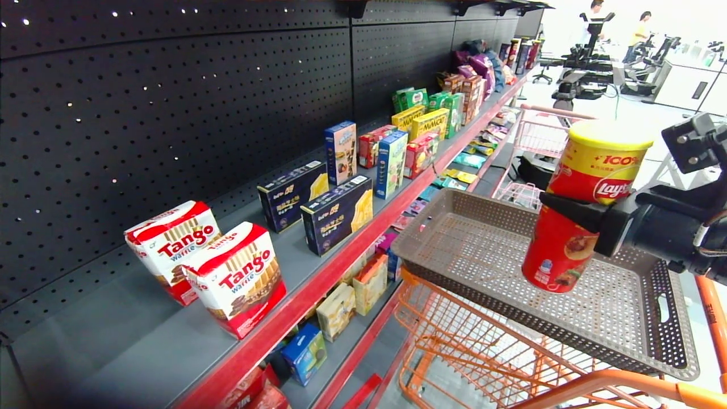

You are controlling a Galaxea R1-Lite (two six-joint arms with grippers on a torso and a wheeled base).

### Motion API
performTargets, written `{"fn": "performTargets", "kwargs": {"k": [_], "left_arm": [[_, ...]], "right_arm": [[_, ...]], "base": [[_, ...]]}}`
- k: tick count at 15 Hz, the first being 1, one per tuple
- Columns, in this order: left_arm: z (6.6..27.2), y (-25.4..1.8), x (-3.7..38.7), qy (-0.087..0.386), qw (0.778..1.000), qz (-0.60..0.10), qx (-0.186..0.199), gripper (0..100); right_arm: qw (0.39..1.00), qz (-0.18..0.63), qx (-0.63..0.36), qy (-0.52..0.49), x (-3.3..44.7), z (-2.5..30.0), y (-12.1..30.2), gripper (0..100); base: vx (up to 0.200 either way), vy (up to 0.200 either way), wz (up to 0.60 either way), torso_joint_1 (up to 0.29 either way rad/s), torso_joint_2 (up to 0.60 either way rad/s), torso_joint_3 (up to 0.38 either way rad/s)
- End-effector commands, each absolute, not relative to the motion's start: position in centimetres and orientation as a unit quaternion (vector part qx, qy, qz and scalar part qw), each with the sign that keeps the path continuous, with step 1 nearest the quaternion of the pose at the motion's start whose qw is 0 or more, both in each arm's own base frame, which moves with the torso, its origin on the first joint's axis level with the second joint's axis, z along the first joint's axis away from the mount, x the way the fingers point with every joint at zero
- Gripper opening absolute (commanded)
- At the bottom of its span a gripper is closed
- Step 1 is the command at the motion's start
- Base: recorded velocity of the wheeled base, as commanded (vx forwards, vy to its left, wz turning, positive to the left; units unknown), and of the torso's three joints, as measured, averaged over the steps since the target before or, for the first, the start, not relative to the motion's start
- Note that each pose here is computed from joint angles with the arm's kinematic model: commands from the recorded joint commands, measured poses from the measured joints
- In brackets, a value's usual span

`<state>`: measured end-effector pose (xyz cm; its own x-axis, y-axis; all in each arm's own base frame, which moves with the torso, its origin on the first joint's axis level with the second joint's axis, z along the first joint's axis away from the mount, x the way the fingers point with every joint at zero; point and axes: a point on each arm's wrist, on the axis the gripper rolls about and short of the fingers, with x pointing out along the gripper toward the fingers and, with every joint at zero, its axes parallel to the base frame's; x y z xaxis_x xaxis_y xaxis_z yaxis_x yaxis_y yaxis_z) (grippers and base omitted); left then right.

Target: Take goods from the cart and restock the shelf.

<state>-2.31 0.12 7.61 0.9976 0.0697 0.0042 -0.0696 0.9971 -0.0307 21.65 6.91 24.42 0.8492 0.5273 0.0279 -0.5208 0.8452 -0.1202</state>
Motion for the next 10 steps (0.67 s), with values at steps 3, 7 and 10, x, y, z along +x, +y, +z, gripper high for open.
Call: {"fn": "performTargets", "kwargs": {"k": [3, 7, 10], "left_arm": [[7.61, 0.12, -2.30, -0.002, 0.999, 0.035, -0.015, 100], [7.61, 0.12, -2.30, -0.002, 0.999, 0.035, -0.015, 100], [7.61, 0.13, -2.30, -0.002, 0.999, 0.034, -0.015, 100]], "right_arm": [[0.954, 0.285, -0.084, -0.034, 21.25, 24.06, 7.05, 0], [0.952, 0.294, -0.083, -0.032, 21.31, 23.91, 7.14, 0], [0.951, 0.297, -0.083, -0.032, 21.39, 23.91, 7.31, 0]], "base": [[0.000, 0.000, 0.20, -0.001, 0.00, -0.001], [0.000, 0.000, 0.60, 0.002, 0.00, 0.004], [0.000, 0.000, 0.60, 0.002, 0.00, 0.001]]}}
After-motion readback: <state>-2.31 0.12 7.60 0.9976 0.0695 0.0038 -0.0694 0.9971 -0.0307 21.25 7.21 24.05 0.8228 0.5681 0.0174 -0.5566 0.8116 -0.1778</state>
